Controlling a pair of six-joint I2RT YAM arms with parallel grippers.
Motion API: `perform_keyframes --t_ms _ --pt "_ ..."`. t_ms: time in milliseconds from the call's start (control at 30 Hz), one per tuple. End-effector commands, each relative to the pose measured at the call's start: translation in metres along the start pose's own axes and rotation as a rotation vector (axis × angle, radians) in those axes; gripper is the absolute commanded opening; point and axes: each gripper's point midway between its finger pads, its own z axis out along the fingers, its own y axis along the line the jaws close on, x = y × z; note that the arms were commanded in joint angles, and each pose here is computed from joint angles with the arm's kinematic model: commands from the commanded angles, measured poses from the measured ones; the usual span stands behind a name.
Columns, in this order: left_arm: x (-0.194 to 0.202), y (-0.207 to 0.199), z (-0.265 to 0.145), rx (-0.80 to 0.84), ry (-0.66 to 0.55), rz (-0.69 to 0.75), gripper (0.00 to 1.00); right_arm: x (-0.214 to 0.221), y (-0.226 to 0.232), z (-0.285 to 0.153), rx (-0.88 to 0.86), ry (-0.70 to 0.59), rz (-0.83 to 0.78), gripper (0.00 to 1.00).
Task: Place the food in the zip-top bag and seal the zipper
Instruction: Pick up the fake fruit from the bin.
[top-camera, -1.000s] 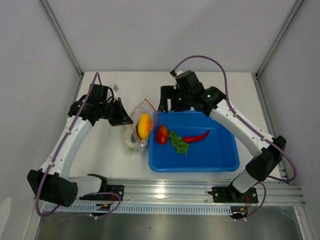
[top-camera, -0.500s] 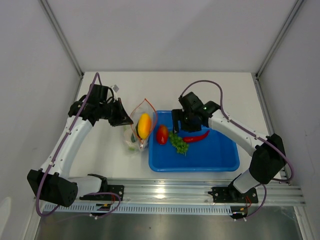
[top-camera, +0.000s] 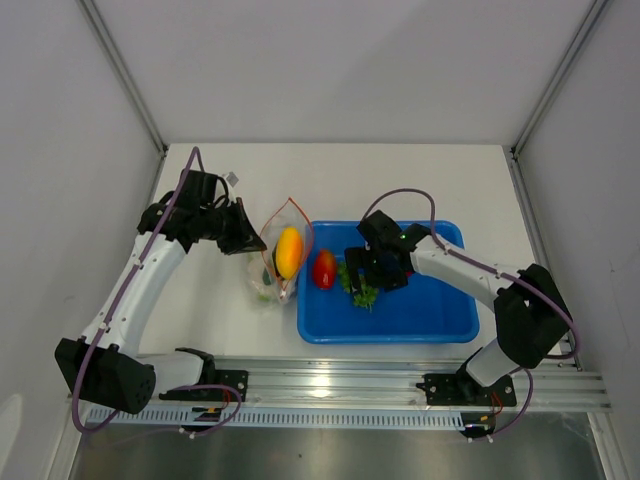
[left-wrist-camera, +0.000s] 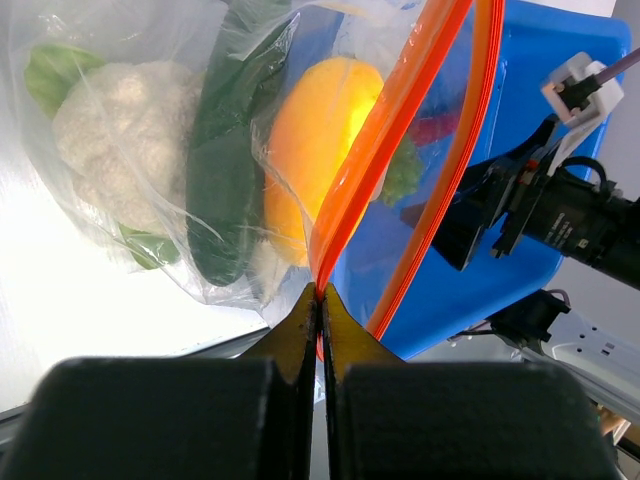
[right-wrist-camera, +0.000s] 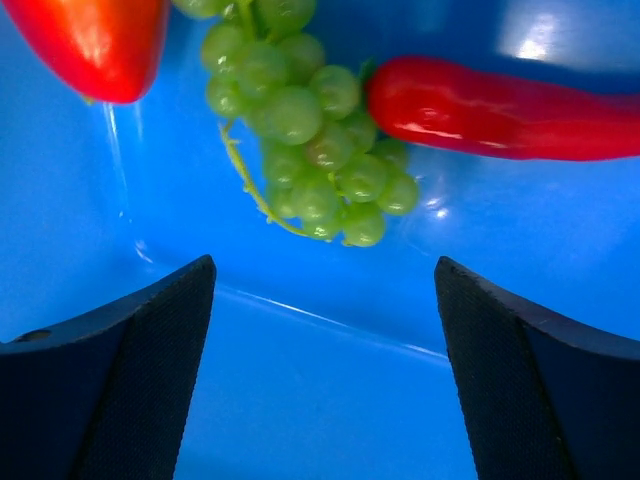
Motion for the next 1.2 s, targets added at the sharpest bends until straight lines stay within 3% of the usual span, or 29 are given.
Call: perform_keyframes --t_ms 0,200,600,1167 --pt "0.0 -0.005 -0.005 0.02 -0.014 0.001 0.01 0.002 0.017 0.008 -0.045 -0.012 -0.054 0.93" --pt "0.0 -0.004 -0.003 0.015 -0.007 -0.006 0.01 0.008 0.012 0.031 -0.01 0.027 -0.067 0.95" --pt "0.003 0.003 -0.001 -0.015 0.004 -0.01 0.01 -0.001 0.012 0.062 0.022 0.042 -0.089 0.88" --pt "0.001 0.004 0.002 -0.021 0.001 -0.025 0.01 0.002 0.013 0.066 0.001 0.045 -0.104 0.55"
